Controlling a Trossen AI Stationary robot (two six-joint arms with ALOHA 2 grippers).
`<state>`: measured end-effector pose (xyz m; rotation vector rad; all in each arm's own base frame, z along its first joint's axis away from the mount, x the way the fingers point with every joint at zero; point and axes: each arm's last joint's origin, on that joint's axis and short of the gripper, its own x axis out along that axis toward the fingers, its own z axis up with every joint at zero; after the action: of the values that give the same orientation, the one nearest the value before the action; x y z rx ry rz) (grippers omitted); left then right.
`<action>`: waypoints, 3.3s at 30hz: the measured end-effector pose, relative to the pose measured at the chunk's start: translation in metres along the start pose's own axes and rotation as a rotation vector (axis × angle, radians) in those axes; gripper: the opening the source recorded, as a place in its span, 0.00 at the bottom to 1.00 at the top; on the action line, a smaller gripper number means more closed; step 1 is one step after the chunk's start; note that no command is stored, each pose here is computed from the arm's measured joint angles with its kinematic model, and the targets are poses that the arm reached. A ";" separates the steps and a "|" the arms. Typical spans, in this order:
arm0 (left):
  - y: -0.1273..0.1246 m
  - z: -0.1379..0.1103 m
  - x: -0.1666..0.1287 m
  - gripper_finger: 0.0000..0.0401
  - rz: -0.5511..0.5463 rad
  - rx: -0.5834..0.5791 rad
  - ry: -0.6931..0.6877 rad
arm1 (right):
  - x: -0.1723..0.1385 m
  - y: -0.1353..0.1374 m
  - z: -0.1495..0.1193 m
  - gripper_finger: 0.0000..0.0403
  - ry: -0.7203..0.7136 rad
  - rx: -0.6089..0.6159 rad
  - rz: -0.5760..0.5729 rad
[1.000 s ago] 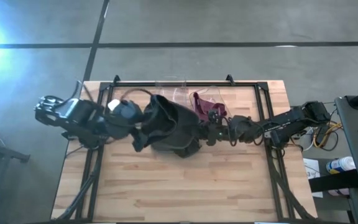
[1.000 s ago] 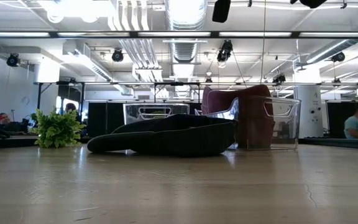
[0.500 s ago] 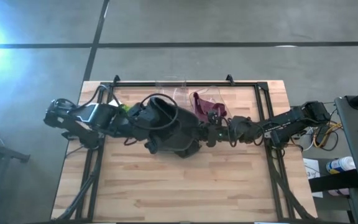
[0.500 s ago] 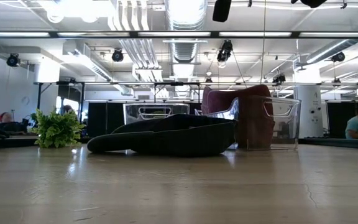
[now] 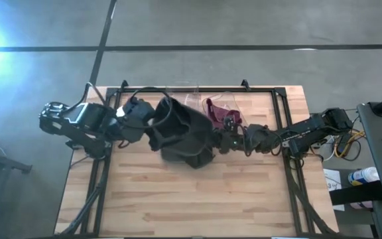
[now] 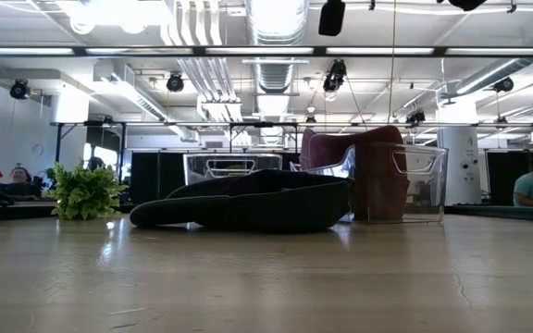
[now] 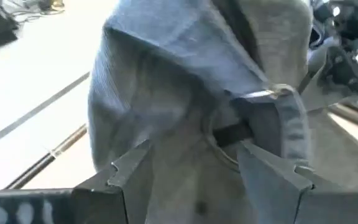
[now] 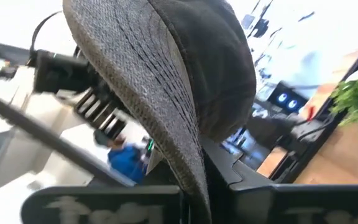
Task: Pick & Place hat
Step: Put the bottom black cap into the left transparent bin
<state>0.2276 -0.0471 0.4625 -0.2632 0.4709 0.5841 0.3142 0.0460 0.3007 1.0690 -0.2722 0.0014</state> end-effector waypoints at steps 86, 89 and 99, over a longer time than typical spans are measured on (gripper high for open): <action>0.113 -0.121 -0.018 0.55 -0.011 0.038 0.097 | 0.141 -0.121 -0.016 0.19 -0.388 0.330 -0.947; 0.117 -0.126 -0.017 0.56 0.065 0.070 0.112 | 0.145 -0.115 -0.015 0.25 -0.276 0.264 -0.945; 0.115 -0.135 0.000 0.55 0.169 0.095 0.169 | 0.154 -0.116 -0.009 0.41 0.059 0.180 -0.874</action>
<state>0.1131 -0.0041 0.3346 -0.1838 0.6870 0.7053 0.4801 -0.0225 0.2306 1.2926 0.2695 -0.7347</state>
